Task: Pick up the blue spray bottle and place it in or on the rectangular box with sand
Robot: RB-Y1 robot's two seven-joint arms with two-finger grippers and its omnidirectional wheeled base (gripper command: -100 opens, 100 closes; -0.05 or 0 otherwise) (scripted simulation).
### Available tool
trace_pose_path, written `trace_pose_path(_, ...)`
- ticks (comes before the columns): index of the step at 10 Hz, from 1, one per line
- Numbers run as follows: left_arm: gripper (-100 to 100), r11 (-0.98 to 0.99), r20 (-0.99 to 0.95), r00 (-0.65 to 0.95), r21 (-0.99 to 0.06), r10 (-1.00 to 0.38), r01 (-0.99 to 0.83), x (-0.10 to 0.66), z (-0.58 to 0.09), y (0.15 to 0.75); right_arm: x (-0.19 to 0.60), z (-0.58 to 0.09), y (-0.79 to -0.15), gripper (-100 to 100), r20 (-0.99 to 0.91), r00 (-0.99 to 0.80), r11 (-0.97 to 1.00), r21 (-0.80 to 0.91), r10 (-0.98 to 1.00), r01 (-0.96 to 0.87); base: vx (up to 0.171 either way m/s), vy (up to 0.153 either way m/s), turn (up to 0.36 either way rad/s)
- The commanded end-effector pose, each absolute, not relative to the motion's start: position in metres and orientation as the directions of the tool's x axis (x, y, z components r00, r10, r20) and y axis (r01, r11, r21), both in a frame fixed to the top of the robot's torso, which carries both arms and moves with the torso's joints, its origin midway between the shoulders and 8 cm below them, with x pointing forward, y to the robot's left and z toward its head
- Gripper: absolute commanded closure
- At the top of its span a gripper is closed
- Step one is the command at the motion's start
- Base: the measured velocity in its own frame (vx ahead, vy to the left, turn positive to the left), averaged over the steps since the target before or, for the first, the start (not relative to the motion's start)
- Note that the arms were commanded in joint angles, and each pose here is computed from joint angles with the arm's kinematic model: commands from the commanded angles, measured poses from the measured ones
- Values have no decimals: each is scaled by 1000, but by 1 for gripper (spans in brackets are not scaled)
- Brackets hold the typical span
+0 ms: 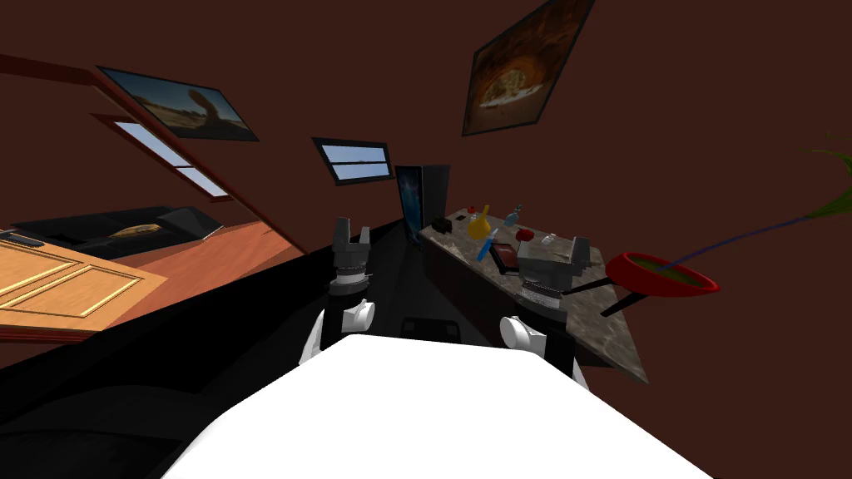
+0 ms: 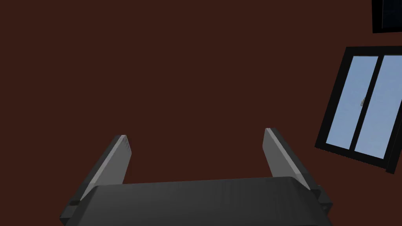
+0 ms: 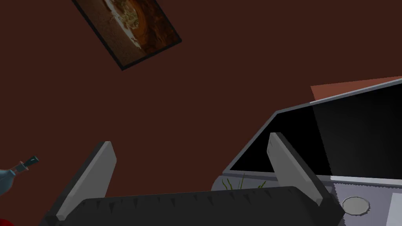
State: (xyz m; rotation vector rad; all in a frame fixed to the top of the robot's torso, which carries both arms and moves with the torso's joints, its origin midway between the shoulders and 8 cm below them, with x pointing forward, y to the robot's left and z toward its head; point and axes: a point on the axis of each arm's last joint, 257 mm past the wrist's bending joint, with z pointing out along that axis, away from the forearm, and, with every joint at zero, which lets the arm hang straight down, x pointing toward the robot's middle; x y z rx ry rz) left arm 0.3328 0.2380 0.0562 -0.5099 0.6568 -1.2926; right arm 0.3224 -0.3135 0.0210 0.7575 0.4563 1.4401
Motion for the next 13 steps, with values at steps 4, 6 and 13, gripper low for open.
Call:
trace_pose_path(4, 0, 210, -157, 140, -679, -978, 704, 333, 56, 238, 334, -6, -310, -100, 42, 110, 34, 791, 993, -611, 53, 28, -18)
trace_pose_path(6, 0, 210, -157, 140, -679, -978, 704, 333, 56, 238, 338, -22, -312, -100, -9, 120, 74, 830, 993, -552, 80, 50, -21)
trace_pose_path(13, 0, 210, -157, 140, -679, -978, 704, 333, 56, 238, 343, -91, -334, -100, -208, 152, 246, 922, 966, -300, 92, 52, -26)
